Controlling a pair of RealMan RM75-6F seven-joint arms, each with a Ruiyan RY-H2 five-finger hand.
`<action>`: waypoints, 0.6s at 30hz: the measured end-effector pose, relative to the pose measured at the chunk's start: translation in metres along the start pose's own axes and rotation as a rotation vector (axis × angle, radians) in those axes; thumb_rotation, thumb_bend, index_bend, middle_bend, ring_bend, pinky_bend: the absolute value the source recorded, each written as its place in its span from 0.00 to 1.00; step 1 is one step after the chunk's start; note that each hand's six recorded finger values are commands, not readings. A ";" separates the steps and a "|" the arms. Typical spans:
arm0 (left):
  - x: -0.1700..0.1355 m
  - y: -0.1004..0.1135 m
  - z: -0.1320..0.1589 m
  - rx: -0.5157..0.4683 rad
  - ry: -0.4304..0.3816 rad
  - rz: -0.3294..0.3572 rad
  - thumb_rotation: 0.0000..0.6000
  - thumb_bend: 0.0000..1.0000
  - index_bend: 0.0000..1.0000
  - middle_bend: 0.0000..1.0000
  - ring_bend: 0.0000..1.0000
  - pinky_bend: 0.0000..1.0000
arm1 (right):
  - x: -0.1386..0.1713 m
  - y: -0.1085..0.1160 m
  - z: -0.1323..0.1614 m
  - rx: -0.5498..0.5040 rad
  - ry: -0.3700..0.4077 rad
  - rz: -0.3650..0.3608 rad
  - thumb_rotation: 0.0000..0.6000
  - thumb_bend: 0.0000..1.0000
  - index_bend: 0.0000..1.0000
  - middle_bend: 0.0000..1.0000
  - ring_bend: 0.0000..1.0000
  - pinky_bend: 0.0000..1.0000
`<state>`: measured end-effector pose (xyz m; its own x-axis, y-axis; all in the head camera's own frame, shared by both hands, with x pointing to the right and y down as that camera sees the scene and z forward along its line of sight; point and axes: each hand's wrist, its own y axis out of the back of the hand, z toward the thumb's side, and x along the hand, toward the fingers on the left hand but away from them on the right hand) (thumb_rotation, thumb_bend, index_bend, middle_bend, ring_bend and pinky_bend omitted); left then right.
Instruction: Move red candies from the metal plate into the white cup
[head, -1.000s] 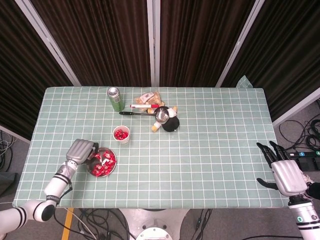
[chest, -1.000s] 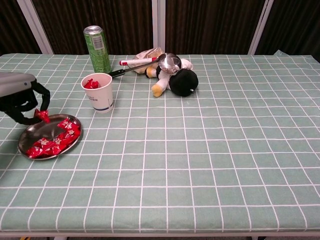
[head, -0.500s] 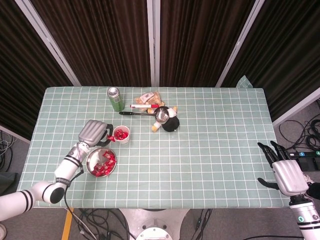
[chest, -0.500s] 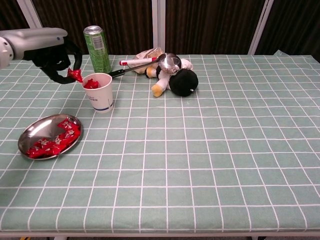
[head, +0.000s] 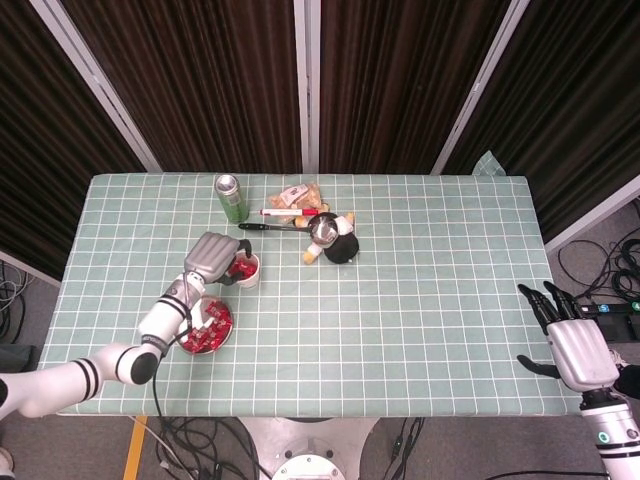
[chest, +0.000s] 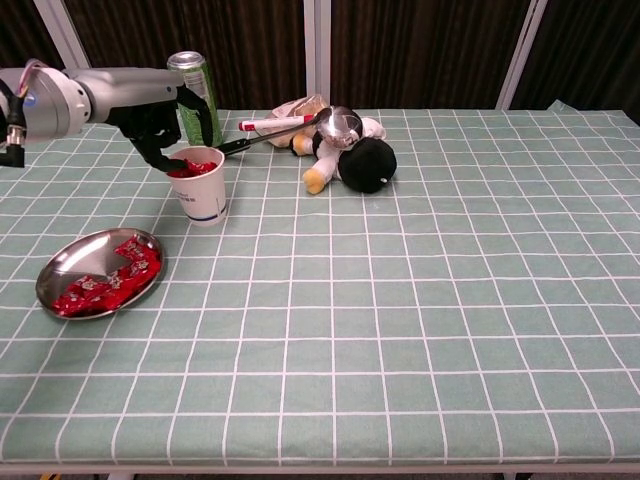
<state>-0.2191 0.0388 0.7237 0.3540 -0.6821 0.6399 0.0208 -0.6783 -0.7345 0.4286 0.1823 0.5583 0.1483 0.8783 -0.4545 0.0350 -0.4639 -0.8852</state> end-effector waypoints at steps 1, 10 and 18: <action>-0.001 0.000 -0.001 -0.001 0.002 0.002 1.00 0.34 0.36 0.95 0.94 1.00 | 0.000 0.000 0.000 0.000 0.000 0.000 1.00 0.02 0.04 0.16 0.00 0.13; -0.039 0.014 -0.020 -0.033 0.028 0.100 1.00 0.34 0.38 0.95 0.94 1.00 | -0.001 0.000 0.003 -0.002 0.014 -0.001 1.00 0.02 0.04 0.16 0.00 0.13; -0.085 -0.010 -0.036 -0.023 -0.002 0.108 1.00 0.34 0.49 0.95 0.94 1.00 | 0.000 -0.001 0.005 -0.002 0.021 0.000 1.00 0.02 0.04 0.16 0.00 0.13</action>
<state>-0.2835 0.0938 0.6845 0.3548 -0.7509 0.5570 -0.0389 -0.6071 -0.7937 0.4237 0.1831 0.5589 0.1687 0.8758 -0.4523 0.0370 -0.4642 -0.8850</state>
